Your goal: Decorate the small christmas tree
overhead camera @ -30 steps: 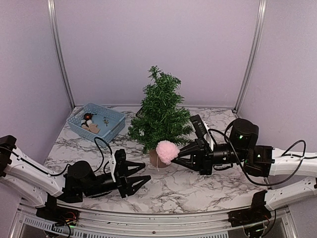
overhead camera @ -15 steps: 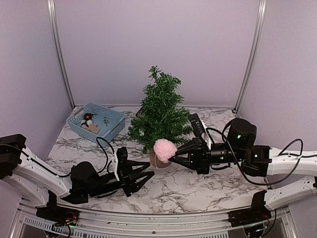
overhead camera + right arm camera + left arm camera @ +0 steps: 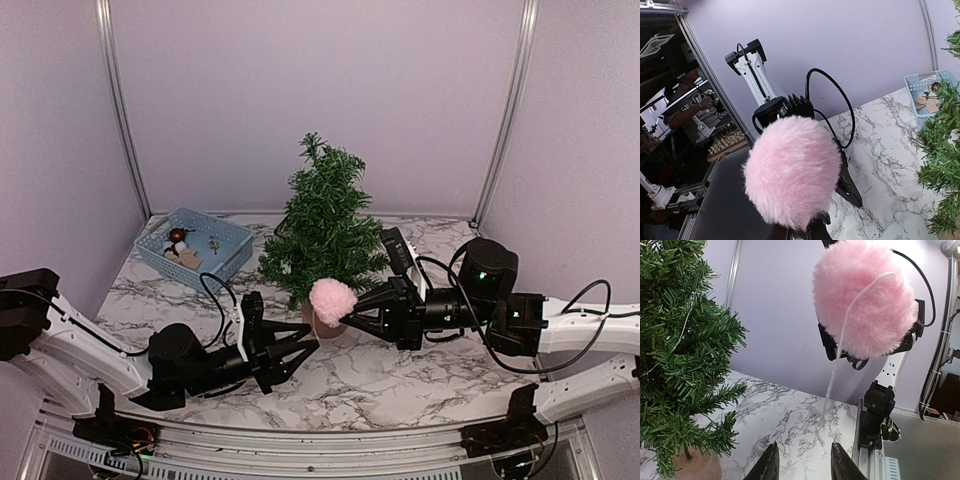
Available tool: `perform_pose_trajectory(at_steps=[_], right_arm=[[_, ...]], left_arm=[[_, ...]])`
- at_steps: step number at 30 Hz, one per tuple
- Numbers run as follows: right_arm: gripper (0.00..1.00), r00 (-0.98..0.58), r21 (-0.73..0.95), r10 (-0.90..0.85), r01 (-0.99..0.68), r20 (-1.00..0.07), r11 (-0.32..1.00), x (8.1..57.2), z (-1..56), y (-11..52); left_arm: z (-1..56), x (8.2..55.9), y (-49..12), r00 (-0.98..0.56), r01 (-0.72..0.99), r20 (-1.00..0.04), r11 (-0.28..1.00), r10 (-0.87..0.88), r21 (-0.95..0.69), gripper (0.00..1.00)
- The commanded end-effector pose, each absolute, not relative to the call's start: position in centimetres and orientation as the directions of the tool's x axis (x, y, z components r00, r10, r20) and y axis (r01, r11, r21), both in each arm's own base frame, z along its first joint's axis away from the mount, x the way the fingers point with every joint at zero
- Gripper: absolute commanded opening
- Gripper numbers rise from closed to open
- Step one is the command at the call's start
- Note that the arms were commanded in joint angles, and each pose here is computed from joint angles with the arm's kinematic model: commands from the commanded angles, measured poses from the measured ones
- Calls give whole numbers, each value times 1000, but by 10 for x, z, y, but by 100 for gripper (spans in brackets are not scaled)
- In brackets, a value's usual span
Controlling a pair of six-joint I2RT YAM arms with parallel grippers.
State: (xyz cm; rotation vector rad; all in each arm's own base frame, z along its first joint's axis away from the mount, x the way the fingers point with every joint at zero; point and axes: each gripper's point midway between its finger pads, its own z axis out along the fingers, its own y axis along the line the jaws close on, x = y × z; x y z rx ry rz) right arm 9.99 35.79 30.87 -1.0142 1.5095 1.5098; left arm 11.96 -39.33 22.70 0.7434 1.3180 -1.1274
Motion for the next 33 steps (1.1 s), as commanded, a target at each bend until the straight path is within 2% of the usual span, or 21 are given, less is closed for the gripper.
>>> perform_pose_trajectory(at_steps=[1, 12, 23, 27, 33], right_arm=[[0, -386, 385, 22, -922, -922, -29, 99, 326, 360], [0, -388, 388, 22, -922, -921, -20, 100, 323, 358], [0, -403, 404, 24, -914, -915, 38, 106, 312, 352], [0, -420, 421, 33, -903, -907, 88, 113, 303, 348], [0, -459, 458, 55, -855, -887, 244, 141, 284, 338]], left_arm=[[247, 116, -400, -103, 938, -956, 294, -274, -185, 34], [247, 117, -403, -110, 937, -953, 291, -282, -194, 31], [245, 126, -396, -125, 916, -948, 335, -291, -223, 0], [238, 132, -389, -149, 897, -947, 364, -285, -251, 0], [220, 148, -384, -204, 845, -952, 450, -227, -288, 0]])
